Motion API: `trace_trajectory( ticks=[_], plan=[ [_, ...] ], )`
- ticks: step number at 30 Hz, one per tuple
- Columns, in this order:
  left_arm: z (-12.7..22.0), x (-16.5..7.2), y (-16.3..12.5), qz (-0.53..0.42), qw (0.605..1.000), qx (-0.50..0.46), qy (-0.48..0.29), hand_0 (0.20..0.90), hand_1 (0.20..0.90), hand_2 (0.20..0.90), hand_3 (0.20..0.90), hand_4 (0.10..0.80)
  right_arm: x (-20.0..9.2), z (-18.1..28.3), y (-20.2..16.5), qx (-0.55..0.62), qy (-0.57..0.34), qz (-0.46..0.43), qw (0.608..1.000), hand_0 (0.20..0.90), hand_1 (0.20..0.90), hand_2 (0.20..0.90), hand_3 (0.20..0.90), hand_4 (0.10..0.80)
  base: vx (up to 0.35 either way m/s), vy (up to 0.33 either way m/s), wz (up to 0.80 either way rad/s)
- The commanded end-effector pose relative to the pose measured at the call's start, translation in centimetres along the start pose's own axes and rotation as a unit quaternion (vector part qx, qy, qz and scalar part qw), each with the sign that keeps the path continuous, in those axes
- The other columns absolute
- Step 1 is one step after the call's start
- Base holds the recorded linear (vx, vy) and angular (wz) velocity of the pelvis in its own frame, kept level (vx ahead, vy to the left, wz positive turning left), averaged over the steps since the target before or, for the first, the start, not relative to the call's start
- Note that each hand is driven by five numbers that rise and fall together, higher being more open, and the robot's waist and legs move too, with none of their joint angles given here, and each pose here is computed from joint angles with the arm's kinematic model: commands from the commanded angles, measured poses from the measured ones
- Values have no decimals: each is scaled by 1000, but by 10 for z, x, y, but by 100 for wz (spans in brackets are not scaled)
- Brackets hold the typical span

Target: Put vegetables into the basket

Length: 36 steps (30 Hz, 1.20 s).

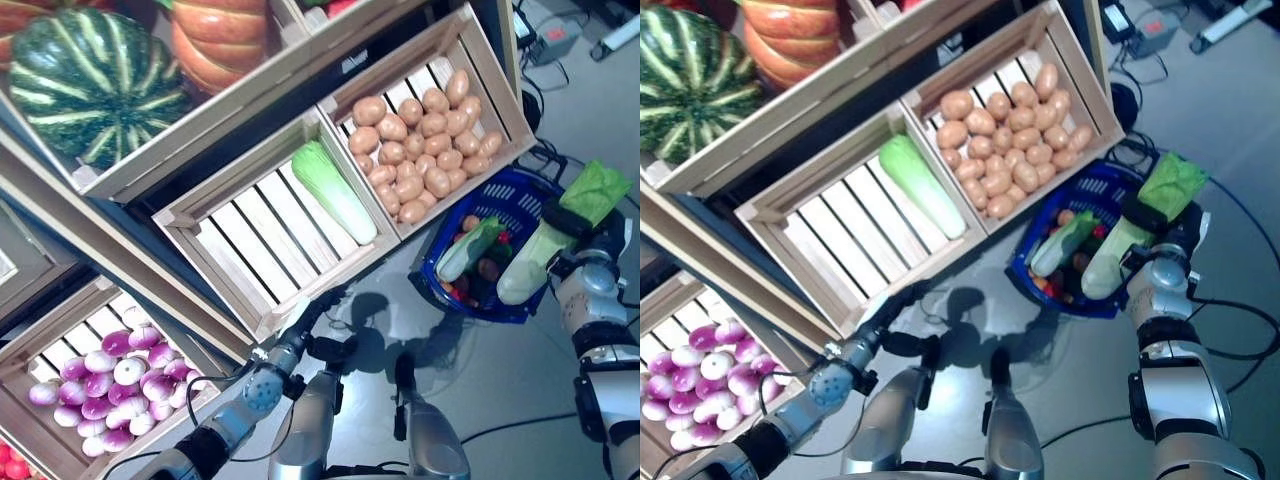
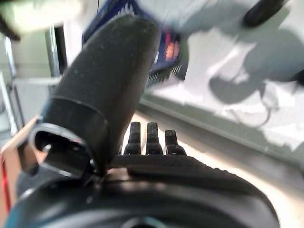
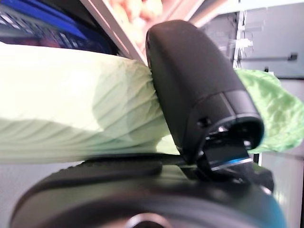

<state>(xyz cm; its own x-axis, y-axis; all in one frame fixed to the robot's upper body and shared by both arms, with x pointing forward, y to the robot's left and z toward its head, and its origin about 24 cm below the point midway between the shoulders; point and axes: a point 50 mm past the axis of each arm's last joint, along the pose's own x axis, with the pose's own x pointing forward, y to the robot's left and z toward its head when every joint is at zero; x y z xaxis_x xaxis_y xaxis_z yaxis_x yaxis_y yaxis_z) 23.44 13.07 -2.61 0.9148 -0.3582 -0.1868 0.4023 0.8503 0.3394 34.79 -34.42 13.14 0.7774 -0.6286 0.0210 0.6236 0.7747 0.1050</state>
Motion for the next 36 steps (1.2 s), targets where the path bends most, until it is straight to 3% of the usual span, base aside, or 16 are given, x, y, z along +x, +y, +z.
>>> trace_trajectory(
  ticks=[1, 6, 13, 27, 29, 36],
  plan=[
    [36, 0, 8, 33, 992, -37, -112, 900, 900, 900, 900, 800, 8, 83, -4, 24, -167, 14, 986, 300, 300, 300, 300, 400, -33, 88, -98],
    [44, 5, 19, 79, 985, -73, -138, 900, 900, 900, 900, 800, 5, 94, 16, 38, -189, 32, 981, 300, 300, 300, 300, 400, -68, 32, -109],
    [63, -3, 23, 50, 972, -104, -202, 900, 900, 900, 900, 800, 3, 109, 22, 27, -212, 20, 977, 300, 300, 300, 300, 400, -32, -4, 20],
    [69, -16, 21, 32, 968, -113, -224, 900, 900, 900, 900, 800, 10, 147, 29, -2, -214, 40, 976, 300, 300, 300, 300, 400, 10, 3, 15],
    [70, -17, 21, 32, 967, -108, -230, 900, 900, 900, 900, 800, 13, 144, 27, -23, -191, 22, 981, 900, 900, 900, 900, 800, -1, -9, 2],
    [80, -20, 23, 42, 959, -107, -258, 900, 900, 900, 900, 800, 19, 136, 17, -21, -162, -4, 987, 900, 900, 900, 900, 800, -1, -10, 5]
  ],
)
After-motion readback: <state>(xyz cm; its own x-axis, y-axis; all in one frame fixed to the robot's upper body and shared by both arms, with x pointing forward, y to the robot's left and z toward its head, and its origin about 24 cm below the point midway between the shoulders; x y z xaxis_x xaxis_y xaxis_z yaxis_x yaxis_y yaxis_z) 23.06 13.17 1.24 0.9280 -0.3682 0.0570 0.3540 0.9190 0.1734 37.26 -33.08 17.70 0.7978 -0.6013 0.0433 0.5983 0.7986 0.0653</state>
